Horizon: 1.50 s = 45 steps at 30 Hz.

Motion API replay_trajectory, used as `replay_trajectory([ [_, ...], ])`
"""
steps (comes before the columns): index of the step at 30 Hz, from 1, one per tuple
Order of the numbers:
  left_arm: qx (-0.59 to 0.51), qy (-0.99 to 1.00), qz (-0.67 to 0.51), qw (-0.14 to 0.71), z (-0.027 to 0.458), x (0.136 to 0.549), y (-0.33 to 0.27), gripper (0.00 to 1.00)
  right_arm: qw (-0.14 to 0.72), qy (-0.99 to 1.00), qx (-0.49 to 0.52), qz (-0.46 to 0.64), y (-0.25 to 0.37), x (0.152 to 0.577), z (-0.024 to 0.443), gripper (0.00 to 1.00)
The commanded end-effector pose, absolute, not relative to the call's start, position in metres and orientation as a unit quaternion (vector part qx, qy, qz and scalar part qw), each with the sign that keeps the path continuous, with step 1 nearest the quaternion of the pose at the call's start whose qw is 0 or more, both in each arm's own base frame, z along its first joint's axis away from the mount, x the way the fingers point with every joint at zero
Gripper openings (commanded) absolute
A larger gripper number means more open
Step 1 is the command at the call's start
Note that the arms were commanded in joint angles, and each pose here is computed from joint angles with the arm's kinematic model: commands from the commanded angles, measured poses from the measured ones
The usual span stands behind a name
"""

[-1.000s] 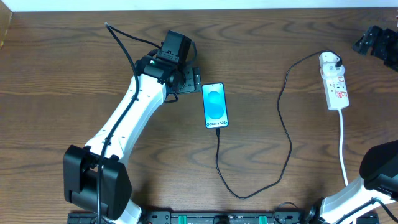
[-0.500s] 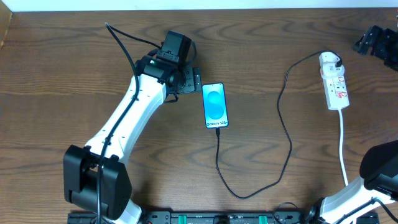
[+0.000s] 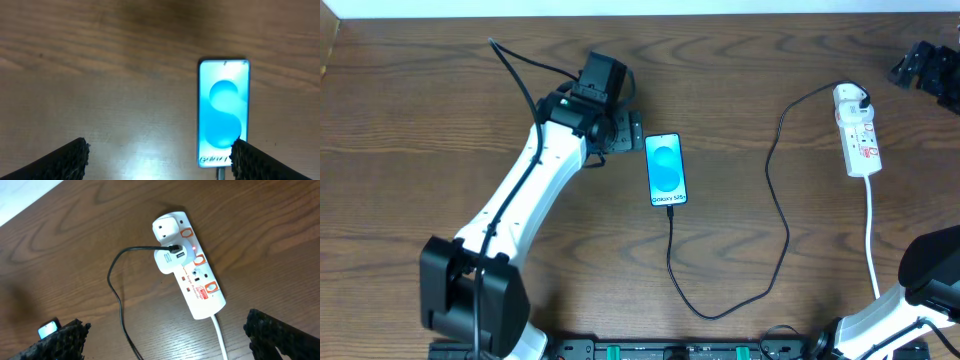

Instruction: Plug charger to phone and switch on socket

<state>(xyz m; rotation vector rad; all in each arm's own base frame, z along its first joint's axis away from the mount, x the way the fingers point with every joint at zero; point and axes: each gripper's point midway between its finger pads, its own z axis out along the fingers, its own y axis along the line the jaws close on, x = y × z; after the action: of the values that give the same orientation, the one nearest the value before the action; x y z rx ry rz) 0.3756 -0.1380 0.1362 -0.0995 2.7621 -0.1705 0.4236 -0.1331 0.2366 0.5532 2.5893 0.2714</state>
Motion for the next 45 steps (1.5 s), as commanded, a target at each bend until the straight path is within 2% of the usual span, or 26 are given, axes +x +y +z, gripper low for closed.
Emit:
replay_trajectory([
  [1, -0.032, 0.976, -0.054, 0.209, 0.151, 0.358, -0.126, 0.9, 0.236, 0.944, 0.207, 0.104, -0.132, 0.424, 0.236, 0.99],
  [7, -0.048, 0.962, -0.018, 0.269, 0.151, 0.334, -0.095, 0.91, 0.236, 0.944, 0.207, 0.104, -0.132, 0.424, 0.236, 0.99],
  [24, -0.078, 0.887, -0.068, 0.45, 0.12, 0.262, -0.056, 0.9, 0.236, 0.944, 0.207, 0.104, -0.132, 0.424, 0.236, 0.99],
  [32, -0.111, 0.834, -0.075, 0.536, 0.125, 0.247, -0.034, 0.91, 0.236, 0.944, 0.207, 0.104, -0.132, 0.424, 0.236, 0.99],
  [45, -0.195, 0.734, -0.072, 0.647, 0.144, 0.246, 0.013, 0.9, 0.236, 0.944, 0.207, 0.104, -0.132, 0.424, 0.236, 0.99],
])
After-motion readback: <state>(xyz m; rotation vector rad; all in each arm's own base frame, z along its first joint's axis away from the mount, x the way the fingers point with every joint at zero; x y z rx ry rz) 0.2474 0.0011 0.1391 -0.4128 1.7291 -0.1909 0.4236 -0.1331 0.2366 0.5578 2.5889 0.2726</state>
